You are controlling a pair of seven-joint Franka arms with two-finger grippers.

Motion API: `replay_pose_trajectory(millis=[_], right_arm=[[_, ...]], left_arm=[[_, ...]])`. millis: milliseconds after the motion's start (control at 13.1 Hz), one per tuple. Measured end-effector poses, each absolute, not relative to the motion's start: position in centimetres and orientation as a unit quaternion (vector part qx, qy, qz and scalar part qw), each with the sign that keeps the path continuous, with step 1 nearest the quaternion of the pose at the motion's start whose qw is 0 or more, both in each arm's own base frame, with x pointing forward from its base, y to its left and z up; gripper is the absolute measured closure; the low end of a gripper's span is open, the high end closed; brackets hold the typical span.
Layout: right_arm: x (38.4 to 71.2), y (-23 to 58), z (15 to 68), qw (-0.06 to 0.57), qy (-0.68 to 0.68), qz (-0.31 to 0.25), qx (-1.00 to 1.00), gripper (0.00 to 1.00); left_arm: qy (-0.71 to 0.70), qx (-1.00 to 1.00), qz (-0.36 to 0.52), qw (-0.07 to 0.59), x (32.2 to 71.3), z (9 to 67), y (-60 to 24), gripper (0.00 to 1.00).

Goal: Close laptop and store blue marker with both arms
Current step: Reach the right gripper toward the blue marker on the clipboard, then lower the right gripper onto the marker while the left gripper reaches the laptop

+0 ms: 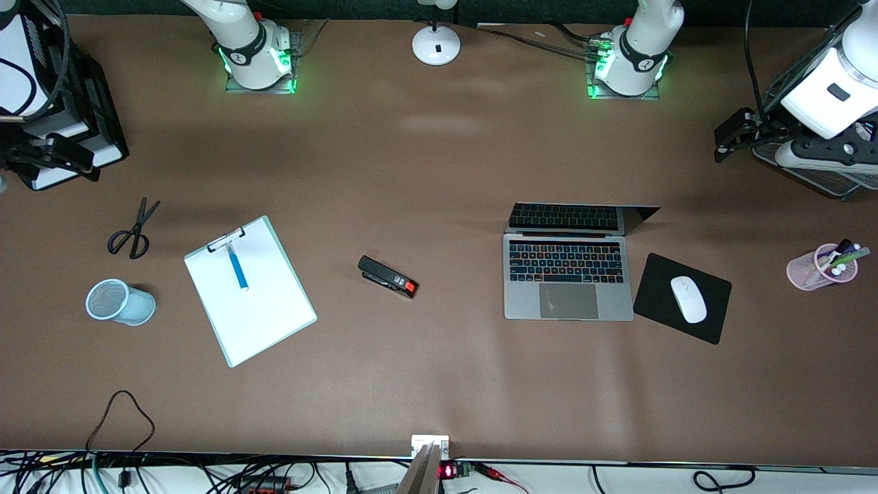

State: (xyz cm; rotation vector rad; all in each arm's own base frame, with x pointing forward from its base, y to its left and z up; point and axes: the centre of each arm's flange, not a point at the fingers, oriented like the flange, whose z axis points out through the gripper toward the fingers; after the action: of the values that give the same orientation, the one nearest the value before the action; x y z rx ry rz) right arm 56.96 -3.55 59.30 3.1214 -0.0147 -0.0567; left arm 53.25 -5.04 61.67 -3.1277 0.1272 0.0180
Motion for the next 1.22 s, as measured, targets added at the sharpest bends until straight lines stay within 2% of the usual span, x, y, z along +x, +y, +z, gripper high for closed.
replay_pose_trajectory(millis=[686, 991, 1220], right_arm=[[63.5, -1.9, 47.9, -0.005, 0.004, -0.060, 0.998, 0.00], [65.6, 0.6, 43.3, -0.002, 0.022, -0.064, 0.998, 0.00], [66.8, 3.2, 36.9, 0.006, 0.045, -0.091, 0.995, 0.00]], left_arm=[[0.040, -0.999, 0.016, 0.005, 53.3, 61.2, -5.0, 0.00], [0.044, -0.998, 0.050, 0.004, 53.8, 58.3, -5.3, 0.00], [0.041, -0.996, 0.079, 0.006, 53.8, 54.4, -7.1, 0.00]])
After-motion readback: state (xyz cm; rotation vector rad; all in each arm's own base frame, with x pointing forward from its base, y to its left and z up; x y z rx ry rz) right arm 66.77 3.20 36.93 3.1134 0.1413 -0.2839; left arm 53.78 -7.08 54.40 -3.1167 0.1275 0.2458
